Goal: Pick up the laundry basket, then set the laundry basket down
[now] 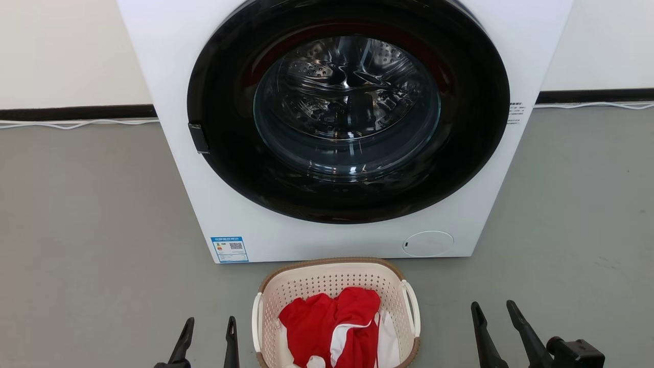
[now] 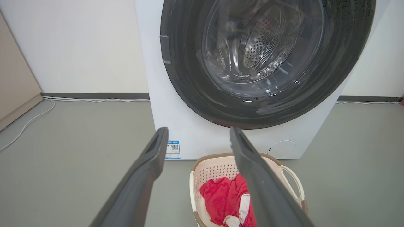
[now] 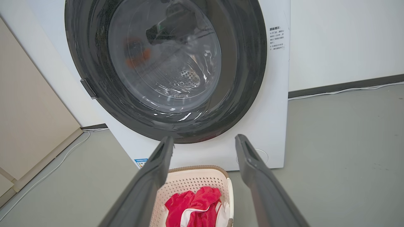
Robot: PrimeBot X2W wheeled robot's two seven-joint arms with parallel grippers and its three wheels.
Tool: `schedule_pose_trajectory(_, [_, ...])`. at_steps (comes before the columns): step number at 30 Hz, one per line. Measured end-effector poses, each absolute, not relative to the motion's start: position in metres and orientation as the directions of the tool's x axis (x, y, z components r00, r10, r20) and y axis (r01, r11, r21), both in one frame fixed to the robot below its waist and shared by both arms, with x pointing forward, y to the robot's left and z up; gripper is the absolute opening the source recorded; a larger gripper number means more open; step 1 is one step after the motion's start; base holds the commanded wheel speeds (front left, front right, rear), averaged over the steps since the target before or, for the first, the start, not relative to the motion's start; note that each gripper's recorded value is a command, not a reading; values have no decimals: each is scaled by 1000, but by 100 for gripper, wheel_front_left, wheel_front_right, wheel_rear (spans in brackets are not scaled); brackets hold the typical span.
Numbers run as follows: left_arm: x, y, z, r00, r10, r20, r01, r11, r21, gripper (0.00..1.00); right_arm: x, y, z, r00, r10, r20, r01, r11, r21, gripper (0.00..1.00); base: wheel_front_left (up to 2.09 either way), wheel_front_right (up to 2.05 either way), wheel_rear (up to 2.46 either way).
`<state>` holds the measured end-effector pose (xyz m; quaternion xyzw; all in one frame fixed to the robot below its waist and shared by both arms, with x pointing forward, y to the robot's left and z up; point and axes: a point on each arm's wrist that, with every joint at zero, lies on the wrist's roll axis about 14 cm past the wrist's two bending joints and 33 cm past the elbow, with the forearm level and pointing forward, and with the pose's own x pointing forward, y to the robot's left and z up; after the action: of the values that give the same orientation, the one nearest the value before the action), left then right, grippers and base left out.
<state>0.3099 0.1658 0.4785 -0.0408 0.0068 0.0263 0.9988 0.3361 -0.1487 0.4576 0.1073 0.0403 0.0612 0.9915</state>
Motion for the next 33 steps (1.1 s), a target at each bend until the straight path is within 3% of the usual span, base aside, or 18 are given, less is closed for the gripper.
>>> schedule_pose_trajectory(33, [309, 173, 477, 996, 87, -20, -88, 995, -45, 100, 336, -151, 453, 989, 121, -81, -100, 969, 226, 100, 0, 0, 0])
